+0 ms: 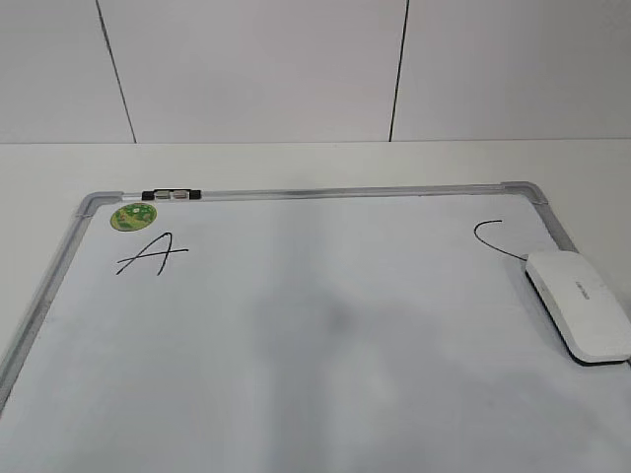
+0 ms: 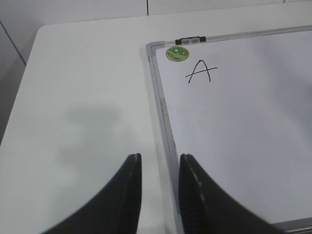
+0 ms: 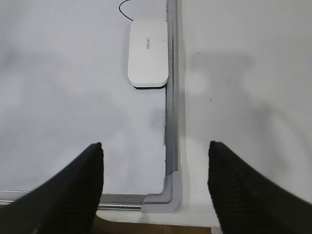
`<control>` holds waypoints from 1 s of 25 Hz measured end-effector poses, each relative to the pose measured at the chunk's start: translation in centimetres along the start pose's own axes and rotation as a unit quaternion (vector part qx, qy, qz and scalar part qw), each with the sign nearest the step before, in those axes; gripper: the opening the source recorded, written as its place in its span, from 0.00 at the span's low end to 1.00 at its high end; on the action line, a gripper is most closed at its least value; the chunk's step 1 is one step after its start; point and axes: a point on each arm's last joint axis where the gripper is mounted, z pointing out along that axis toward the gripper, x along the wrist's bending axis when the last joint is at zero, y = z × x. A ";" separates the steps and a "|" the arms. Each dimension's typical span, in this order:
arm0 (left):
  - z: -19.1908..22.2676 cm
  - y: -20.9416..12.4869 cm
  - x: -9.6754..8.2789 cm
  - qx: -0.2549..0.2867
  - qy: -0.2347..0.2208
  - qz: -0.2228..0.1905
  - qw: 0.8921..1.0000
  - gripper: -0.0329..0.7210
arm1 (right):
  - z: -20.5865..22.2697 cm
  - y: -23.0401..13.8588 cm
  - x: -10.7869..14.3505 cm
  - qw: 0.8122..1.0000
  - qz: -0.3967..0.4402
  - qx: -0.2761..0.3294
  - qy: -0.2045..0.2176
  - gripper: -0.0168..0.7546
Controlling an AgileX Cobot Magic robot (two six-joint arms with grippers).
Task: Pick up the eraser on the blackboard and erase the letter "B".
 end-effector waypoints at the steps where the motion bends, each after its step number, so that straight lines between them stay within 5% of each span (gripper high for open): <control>1: -0.1 -0.7 0.0 -0.008 0.000 0.001 1.000 0.32 | 0.3 -0.4 0.0 1.000 -0.003 -0.002 0.000 0.69; 10: 3.6 -4.5 0.2 0.038 0.001 -0.002 0.999 0.32 | 1.3 -2.7 -0.1 0.999 -0.013 -0.043 -0.002 0.69; 25: 4.7 -4.2 0.6 0.000 0.018 0.003 1.000 0.32 | 1.2 -3.9 -0.3 0.997 -0.017 -0.074 -0.012 0.69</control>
